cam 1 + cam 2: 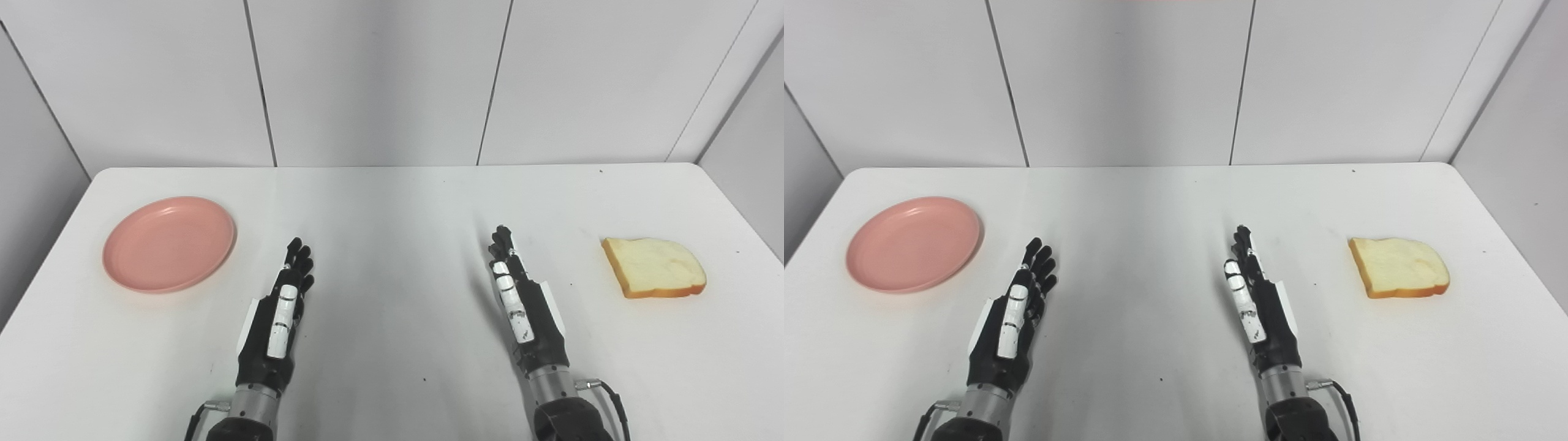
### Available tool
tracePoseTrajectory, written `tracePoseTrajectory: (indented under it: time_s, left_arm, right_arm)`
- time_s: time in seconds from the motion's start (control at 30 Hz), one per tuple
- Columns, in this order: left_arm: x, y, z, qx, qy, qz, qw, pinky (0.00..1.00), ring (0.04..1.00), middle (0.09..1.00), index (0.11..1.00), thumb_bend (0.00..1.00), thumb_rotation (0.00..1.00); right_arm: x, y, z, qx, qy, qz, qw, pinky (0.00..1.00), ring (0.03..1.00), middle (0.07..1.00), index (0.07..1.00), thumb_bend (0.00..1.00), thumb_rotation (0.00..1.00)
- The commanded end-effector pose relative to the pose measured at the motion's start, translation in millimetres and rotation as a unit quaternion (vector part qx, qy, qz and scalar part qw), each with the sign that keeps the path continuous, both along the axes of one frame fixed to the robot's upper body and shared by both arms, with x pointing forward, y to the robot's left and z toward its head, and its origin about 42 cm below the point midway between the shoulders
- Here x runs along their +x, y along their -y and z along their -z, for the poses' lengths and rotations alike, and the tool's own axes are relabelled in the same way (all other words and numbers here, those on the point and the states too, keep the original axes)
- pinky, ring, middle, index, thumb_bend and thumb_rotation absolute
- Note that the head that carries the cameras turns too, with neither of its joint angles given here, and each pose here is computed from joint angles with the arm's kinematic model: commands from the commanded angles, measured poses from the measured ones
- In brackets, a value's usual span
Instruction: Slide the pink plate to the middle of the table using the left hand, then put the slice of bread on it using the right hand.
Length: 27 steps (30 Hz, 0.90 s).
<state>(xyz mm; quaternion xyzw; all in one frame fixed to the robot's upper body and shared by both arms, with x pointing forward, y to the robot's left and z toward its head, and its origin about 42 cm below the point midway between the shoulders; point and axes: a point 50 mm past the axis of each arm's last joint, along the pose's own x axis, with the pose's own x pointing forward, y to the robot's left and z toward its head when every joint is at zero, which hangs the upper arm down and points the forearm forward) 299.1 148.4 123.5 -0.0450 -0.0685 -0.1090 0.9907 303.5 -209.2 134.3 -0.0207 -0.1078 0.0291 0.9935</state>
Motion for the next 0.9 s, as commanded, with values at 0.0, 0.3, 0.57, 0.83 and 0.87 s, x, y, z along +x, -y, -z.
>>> tracePoseTrajectory:
  time_s: [0.0, 0.3, 0.57, 0.83, 0.87]
  left_arm:
    - [1.8, 3.2, -7.9, -0.01, 0.025, 0.011, 1.0, 1.0, 1.0, 1.0, 1.0, 0.57, 1.0]
    - [1.3, 13.8, 0.8, -0.017, 0.023, 0.01, 1.0, 1.0, 1.0, 1.0, 1.0, 0.56, 1.0]
    - [23.8, 10.5, -23.8, 0.026, 0.082, 0.01, 0.996, 1.0, 1.0, 1.0, 1.0, 0.68, 1.0]
    - [35.9, -17.6, -58.3, 0.007, 0.116, -0.024, 0.993, 1.0, 1.0, 1.0, 1.0, 0.7, 1.0]
    - [37.2, -22.6, -62.9, 0.004, 0.121, -0.028, 0.992, 1.0, 1.0, 1.0, 1.0, 0.7, 1.0]
  right_arm:
    - [0.6, 2.5, -2.9, 0.005, 0.027, 0.006, 1.0, 1.0, 1.0, 1.0, 1.0, 0.56, 0.94]
    - [-2.8, 18.9, 3.2, 0.021, 0.025, 0.006, 0.999, 1.0, 1.0, 1.0, 1.0, 0.61, 0.89]
    - [-2.0, 43.3, 17.4, 0.034, 0.017, -0.004, 0.999, 1.0, 1.0, 1.0, 1.0, 0.61, 0.91]
    - [-5.9, 52.9, 11.2, 0.047, 0.005, -0.023, 0.999, 1.0, 1.0, 1.0, 1.0, 0.54, 0.91]
    - [-5.8, 53.9, 10.7, 0.046, 0.007, -0.026, 0.999, 1.0, 1.0, 1.0, 1.0, 0.53, 0.92]
